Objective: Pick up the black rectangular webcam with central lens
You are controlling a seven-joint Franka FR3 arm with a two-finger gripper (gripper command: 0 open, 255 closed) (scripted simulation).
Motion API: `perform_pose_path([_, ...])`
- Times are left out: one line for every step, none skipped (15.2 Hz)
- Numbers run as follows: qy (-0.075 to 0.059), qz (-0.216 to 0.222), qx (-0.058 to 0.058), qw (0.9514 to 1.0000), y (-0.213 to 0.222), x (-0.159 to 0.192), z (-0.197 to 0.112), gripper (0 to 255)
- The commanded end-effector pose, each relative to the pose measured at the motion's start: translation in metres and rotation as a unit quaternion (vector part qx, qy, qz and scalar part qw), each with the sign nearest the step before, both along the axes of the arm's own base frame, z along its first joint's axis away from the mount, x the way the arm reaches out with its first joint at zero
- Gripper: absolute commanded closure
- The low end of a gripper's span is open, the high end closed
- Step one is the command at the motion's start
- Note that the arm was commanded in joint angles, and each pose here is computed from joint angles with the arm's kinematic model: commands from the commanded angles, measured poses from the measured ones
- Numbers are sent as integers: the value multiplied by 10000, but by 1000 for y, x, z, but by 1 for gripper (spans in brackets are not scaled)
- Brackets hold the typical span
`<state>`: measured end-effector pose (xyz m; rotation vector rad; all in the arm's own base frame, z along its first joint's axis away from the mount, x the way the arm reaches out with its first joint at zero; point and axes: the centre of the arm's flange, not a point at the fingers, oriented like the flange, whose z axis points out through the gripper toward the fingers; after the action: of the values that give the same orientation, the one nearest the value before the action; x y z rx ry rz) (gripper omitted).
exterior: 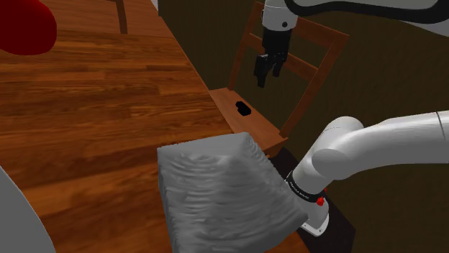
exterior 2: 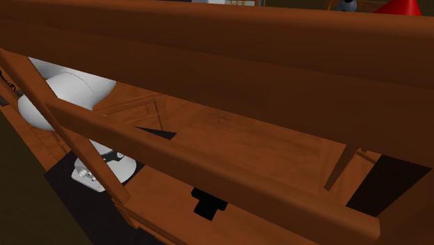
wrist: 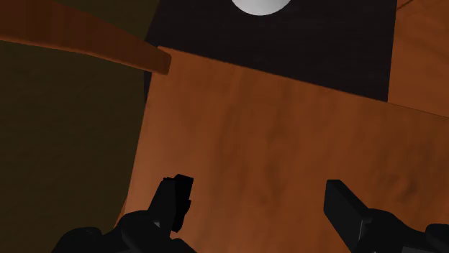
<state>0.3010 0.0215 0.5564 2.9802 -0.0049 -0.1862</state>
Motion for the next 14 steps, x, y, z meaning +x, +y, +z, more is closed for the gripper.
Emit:
perform_pose_path([0, 0, 0, 10000, 0, 0, 0, 0])
perform_pose_path([-33, -60, 30, 10000, -7, 5, -10, 0])
perform_pose_path([-66, -119, 60, 9999, -15, 10, -20, 0])
perform_pose_path([-100, -179, 90, 9998, -22, 15, -30, 0])
perform_pose_path([-133, -238, 120, 9996, -30, 20, -40, 0])
perform_pose_path([-166, -298, 150, 9993, -37, 25, -49, 0])
perform_pose_path([-199, -357, 180, 9990, -44, 29, -59, 0])
perform_pose_path([-232, -417, 210, 9986, -52, 34, -69, 0])
perform_pose_path([-266, -476, 239, 9982, -59, 39, -79, 0])
perform_pose_path([-299, -536, 269, 9978, -67, 44, -89, 0])
perform_pose_path([-332, -595, 299, 9972, -74, 49, -99, 0])
perform_pose_path([-365, -655, 329, 9966, -81, 53, -109, 0])
perform_pose_path([-398, -714, 359, 9960, -89, 58, -119, 0])
perform_pose_path([-431, -773, 389, 9953, -96, 63, -129, 0])
